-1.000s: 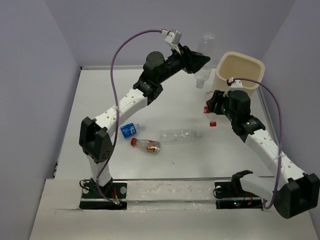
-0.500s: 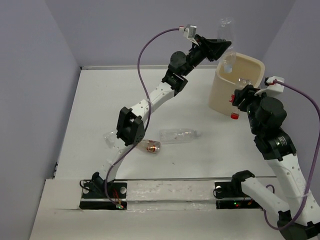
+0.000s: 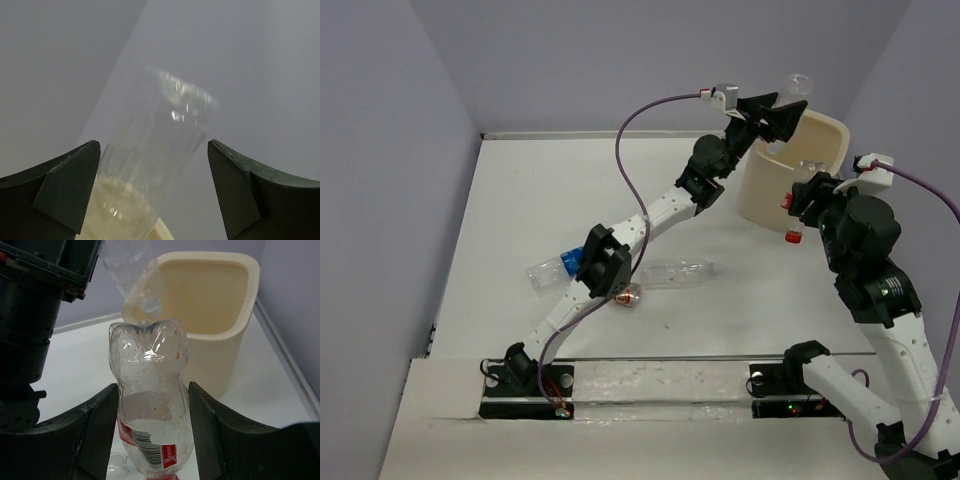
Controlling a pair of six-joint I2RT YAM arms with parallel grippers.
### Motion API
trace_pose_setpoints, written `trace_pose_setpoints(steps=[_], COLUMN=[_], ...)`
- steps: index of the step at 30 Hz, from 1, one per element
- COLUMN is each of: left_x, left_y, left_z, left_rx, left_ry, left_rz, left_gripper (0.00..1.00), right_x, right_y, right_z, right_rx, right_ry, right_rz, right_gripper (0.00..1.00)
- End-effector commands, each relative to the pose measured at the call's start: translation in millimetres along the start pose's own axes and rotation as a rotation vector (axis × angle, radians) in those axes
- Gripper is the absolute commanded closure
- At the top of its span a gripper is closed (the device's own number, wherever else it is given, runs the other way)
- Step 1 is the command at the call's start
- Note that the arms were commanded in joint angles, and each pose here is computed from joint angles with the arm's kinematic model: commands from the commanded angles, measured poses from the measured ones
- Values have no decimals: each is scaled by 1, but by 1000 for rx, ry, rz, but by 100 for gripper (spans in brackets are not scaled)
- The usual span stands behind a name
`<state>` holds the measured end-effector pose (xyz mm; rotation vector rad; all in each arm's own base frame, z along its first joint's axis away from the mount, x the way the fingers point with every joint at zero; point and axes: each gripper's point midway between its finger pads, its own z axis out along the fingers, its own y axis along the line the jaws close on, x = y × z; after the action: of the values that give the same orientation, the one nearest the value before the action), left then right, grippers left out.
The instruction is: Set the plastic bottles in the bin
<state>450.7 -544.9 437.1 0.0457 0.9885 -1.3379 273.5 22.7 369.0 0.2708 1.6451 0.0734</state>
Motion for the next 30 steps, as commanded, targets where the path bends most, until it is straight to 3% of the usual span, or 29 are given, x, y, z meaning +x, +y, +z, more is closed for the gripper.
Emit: trace_pose_setpoints(steps=[1,10,16,17,18,21,27,28,30], left_x=[-70,-70,-119,-100,-137,-135,-68,-48,-31], left_y=[-47,-47,-55,-34,-58,-57,-4,14,24], left_z=[13,12,-6,-24,-30,-78,-208,-240,-284], left_rx=[86,131,154,101,122,70,-185,-267,-314], left_ry=[-162,-62,24,100,74,193,586,718,851], left_rz=[85,110,137,149,186,247,238,249,307], left_gripper=[1,1,1,1,1,1,1,1,1], right_x=[-45,-101,-113,-115,-117,-134,-118,-115,-101], right_y=[16,21,1,0,0,1,-15,-23,-28], right_z=[-3,-10,32,39,55,91,168,177,193], right_rx=[-56,-59,159,179,207,204,248,249,235], right_ry=[-107,-238,-322,-334,-340,-393,-326,-317,-286], right_rz=[56,85,-42,-75,-88,-84,-105,-105,-73], right_gripper=[82,82,82,82,82,82,82,80,72])
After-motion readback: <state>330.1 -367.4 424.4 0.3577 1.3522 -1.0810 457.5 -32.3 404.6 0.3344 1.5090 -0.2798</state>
